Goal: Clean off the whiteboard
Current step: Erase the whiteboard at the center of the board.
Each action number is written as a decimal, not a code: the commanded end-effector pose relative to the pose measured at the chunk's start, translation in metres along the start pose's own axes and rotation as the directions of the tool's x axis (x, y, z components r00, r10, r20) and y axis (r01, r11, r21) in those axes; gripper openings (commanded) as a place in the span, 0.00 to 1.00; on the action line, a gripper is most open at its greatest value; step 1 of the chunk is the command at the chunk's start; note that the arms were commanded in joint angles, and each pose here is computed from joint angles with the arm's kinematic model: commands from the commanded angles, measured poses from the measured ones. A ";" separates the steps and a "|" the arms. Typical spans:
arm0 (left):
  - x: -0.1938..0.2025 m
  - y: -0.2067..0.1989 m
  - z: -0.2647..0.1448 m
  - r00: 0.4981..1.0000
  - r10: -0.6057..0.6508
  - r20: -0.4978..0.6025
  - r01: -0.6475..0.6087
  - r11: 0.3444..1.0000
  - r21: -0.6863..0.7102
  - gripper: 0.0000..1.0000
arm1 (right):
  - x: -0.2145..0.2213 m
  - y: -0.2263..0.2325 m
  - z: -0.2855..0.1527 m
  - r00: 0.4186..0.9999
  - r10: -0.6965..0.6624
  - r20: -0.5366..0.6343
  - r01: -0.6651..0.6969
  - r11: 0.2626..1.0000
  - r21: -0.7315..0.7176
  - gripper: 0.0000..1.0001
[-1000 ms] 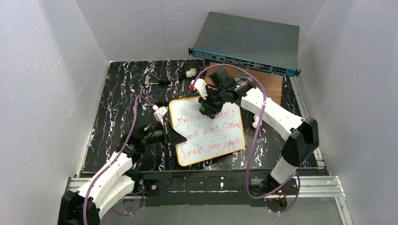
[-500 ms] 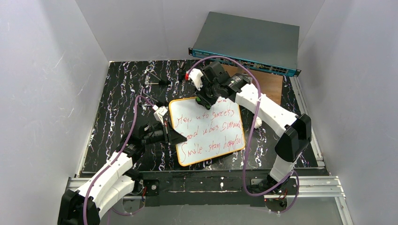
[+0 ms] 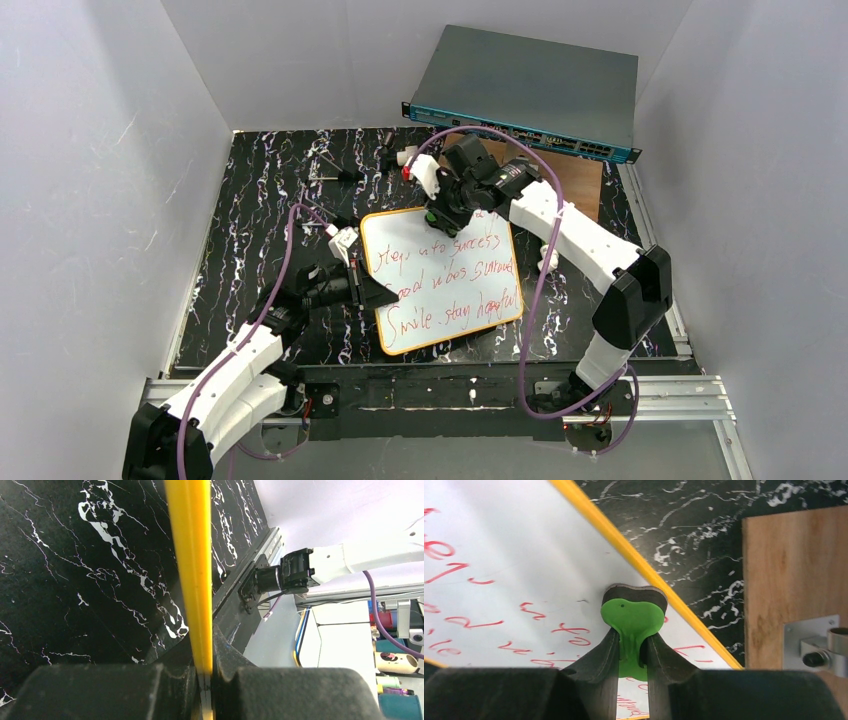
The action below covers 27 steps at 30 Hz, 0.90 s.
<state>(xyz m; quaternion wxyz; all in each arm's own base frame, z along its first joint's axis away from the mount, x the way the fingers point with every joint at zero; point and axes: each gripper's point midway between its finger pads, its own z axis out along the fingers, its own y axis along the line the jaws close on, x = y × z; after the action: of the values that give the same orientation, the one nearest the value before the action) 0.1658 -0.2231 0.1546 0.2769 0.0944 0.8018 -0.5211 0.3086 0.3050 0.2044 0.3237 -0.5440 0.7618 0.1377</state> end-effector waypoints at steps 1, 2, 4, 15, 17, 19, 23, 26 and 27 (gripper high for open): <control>-0.014 -0.029 -0.002 0.973 0.226 0.038 -0.229 0.967 0.115 0.00 | -0.022 0.034 -0.013 0.998 -0.020 0.060 0.030 0.985 -0.169 0.01; -0.014 -0.029 -0.002 0.974 0.225 0.037 -0.228 0.967 0.114 0.00 | -0.027 0.032 -0.013 0.998 -0.006 0.066 0.017 0.987 -0.163 0.01; -0.014 -0.030 -0.002 0.973 0.228 0.038 -0.230 0.966 0.113 0.00 | -0.039 0.017 -0.014 0.996 0.028 0.080 -0.021 0.996 -0.092 0.01; -0.013 -0.029 -0.002 0.973 0.229 0.033 -0.231 0.967 0.109 0.00 | -0.010 -0.033 -0.009 0.998 0.054 0.011 -0.055 0.981 0.186 0.01; -0.013 -0.029 -0.002 0.972 0.231 0.033 -0.233 0.966 0.109 0.00 | 0.001 -0.033 -0.009 0.999 0.046 -0.003 -0.045 0.982 0.185 0.01; -0.013 -0.029 -0.002 0.972 0.231 0.033 -0.234 0.966 0.110 0.00 | 0.012 -0.028 -0.008 0.999 0.036 -0.022 -0.032 0.986 0.163 0.01; -0.013 -0.029 -0.002 0.972 0.232 0.033 -0.234 0.966 0.110 0.00 | 0.026 0.006 -0.006 1.000 0.000 -0.023 0.000 1.000 -0.001 0.01; -0.013 -0.029 -0.002 0.972 0.231 0.032 -0.233 0.966 0.110 0.00 | 0.027 0.039 -0.010 1.000 -0.015 0.008 0.016 0.986 -0.166 0.01; -0.013 -0.029 -0.001 0.972 0.231 0.032 -0.233 0.966 0.109 0.00 | 0.024 0.045 -0.011 1.000 -0.016 0.021 0.020 0.981 -0.195 0.01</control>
<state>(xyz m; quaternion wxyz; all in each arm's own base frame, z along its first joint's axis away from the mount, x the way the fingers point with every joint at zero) 0.1652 -0.2241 0.1548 0.2813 0.1043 0.7999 -0.5198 0.3012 0.2833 0.1931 0.3201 -0.5338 0.7723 0.1270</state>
